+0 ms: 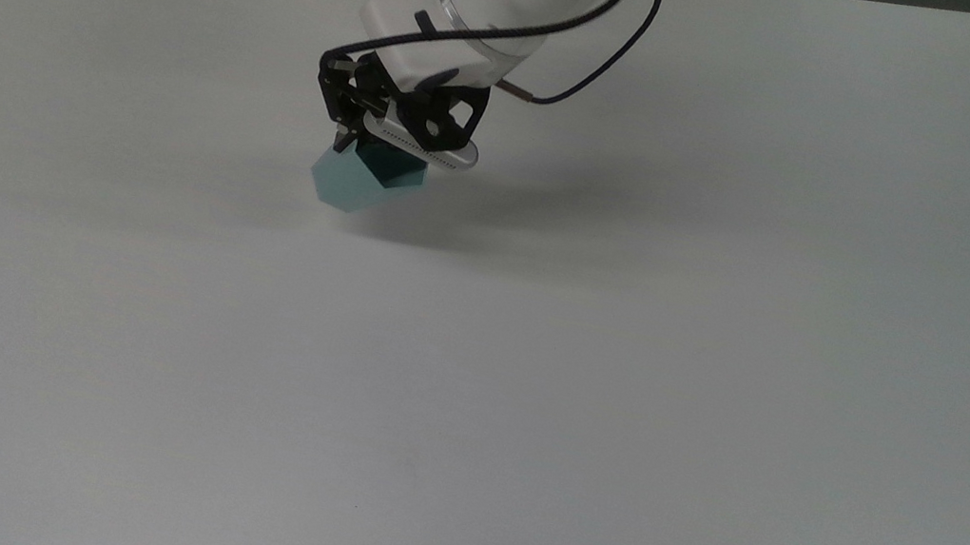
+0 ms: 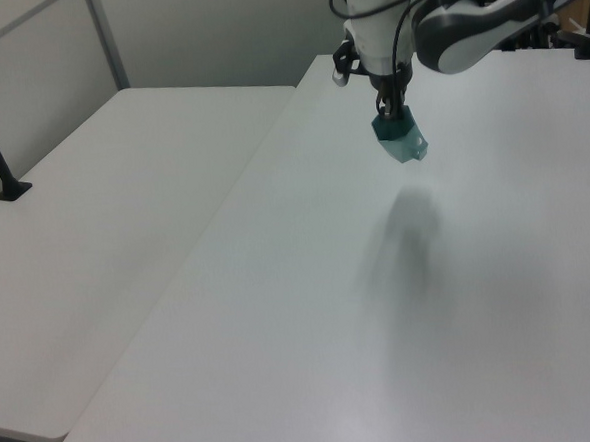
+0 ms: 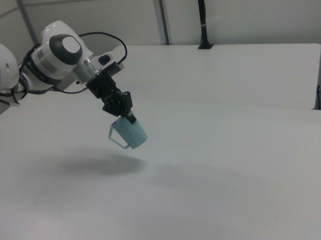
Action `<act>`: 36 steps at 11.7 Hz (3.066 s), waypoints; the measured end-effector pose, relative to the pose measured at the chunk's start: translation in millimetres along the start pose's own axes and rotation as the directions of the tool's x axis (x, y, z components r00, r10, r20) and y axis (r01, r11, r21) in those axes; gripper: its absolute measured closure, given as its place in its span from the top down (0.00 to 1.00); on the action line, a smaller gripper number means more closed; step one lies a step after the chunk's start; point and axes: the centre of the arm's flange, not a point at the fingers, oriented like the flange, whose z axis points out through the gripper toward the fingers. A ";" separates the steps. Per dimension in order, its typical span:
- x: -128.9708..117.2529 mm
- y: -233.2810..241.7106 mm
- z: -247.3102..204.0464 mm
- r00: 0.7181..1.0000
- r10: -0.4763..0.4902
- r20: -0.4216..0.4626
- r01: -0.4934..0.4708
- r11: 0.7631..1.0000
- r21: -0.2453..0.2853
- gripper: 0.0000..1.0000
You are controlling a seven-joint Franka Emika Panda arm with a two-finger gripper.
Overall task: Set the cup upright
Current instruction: 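Lift the cup and rotate it so its opening faces up, then lower the upright cup onto the table, then open the gripper and raise it away from the cup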
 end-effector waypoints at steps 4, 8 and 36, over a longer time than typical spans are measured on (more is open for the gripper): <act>-19.6 46.6 -17.1 0.995 0.024 0.093 -0.054 0.941 0.333 0.04; -29.9 73.2 2.2 0.986 0.162 0.048 -0.165 0.857 0.489 0.04; -66.1 197.9 -36.6 0.994 0.107 0.035 -0.110 0.854 0.508 1.00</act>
